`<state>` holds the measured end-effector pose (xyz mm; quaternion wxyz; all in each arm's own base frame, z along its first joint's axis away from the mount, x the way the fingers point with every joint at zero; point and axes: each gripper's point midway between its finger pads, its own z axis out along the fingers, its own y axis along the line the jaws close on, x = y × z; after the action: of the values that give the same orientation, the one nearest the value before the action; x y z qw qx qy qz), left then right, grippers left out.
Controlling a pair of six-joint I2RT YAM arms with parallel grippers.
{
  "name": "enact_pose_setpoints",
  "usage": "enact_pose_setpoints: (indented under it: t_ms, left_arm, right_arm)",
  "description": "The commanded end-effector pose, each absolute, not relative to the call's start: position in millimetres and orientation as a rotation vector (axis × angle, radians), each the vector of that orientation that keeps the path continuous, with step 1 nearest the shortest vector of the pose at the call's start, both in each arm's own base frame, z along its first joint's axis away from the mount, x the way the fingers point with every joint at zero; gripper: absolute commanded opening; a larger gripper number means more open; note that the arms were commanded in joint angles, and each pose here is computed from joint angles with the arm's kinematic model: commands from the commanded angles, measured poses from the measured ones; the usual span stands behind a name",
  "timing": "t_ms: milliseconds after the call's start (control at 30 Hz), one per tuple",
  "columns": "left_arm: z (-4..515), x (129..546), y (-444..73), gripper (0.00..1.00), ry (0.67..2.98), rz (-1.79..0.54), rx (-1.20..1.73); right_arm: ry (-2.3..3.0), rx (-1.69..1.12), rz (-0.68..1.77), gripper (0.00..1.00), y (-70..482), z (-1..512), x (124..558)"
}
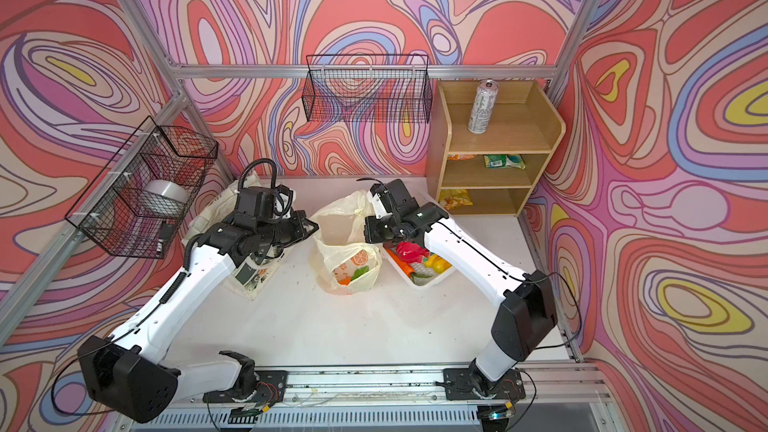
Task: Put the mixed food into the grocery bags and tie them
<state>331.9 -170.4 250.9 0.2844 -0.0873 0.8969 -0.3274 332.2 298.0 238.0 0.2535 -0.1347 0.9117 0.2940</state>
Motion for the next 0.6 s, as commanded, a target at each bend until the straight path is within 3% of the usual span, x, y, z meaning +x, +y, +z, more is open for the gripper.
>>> enact_pose_setpoints:
  t_ms: [0,133,333,433,467,567]
  left_arm:
    - [256.9,324.5,-165.0,0.0,2.403,-0.859,-0.225]
    - [265.3,317.5,-155.6,0.0,2.377,-0.822,-0.249]
    - [255.5,314.5,-137.0,0.0,2.379,-0.712,-0.303]
    - [247.8,317.4,-132.9,0.0,2.387,-0.701,-0.326]
    - [245.7,318.6,-132.0,0.0,2.39,-0.701,-0.334]
    - [244.5,321.6,-133.3,0.0,2.39,-0.71,-0.332]
  right_arm:
    - [2.367,-0.401,0.956,0.0,313.3,282.6,324.2]
    - [2.372,-0.474,1.06,0.0,339.5,284.2,310.5]
    - [2.464,-0.588,1.087,0.03,368.1,247.7,301.9]
    - [2.47,-0.603,1.02,0.5,359.8,244.0,306.1]
    - [2.461,-0.602,1.005,0.61,354.4,247.5,307.5]
    - [2.435,-0.529,0.974,0.76,325.2,259.8,319.6]
